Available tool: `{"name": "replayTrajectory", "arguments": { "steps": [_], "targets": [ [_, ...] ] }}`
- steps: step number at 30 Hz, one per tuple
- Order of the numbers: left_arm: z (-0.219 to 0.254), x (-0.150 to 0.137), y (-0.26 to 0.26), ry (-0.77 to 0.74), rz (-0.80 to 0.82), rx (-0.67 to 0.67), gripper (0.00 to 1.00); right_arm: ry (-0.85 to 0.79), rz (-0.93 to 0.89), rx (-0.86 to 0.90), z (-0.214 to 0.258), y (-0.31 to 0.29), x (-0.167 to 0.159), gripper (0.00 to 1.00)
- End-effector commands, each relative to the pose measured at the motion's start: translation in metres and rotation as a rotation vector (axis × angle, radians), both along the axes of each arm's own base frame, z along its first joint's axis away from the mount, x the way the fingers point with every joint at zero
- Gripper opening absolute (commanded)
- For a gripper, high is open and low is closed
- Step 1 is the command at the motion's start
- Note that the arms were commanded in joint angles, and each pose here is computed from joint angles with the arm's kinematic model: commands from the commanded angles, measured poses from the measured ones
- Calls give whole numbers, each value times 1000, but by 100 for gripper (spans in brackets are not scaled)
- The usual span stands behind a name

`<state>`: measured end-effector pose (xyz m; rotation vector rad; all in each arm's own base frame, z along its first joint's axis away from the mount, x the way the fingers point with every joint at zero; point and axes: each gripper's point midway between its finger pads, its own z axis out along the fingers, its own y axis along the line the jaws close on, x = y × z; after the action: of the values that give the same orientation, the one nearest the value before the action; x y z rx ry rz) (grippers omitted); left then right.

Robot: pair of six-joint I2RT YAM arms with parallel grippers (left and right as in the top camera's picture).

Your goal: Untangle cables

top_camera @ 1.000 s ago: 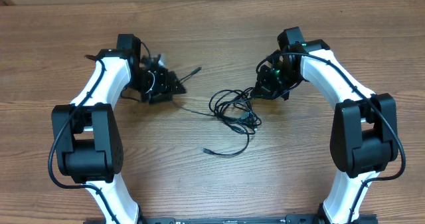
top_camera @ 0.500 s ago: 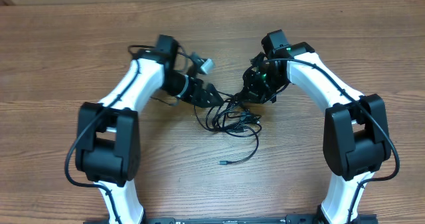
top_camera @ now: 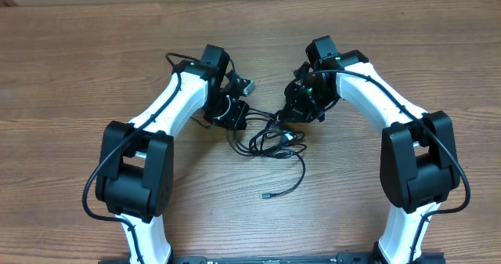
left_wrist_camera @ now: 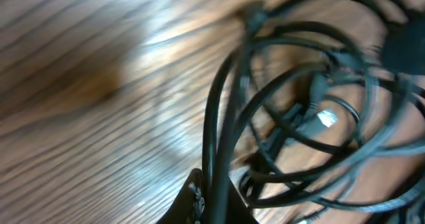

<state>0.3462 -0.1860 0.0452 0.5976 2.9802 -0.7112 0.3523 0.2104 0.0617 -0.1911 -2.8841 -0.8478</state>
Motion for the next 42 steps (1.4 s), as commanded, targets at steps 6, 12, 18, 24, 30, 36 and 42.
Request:
{"name": "replayTrajectory", "arguments": {
  "steps": [6,12,18,24,30,36,42],
  "targets": [
    [104,58,58,-203,436,-108,4,-17,-2,-70,5,-12,-2,4],
    [203,62,69,-487,488,-212,4,-50,-27,-61,6,-10,8,4],
    [196,52,84,-474,537,-114,4,-107,-167,-113,4,-17,37,18],
    [131,38,95,-266,570,25,4,-111,-204,-148,1,-35,43,100],
    [64,39,87,-46,586,52,74,-94,-202,-238,-6,-58,37,100],
    [41,31,63,52,468,-40,93,-94,-217,-377,-13,-82,33,100],
    [64,39,63,-25,471,-68,93,-115,-221,-369,-12,-81,39,100]
  ]
}}
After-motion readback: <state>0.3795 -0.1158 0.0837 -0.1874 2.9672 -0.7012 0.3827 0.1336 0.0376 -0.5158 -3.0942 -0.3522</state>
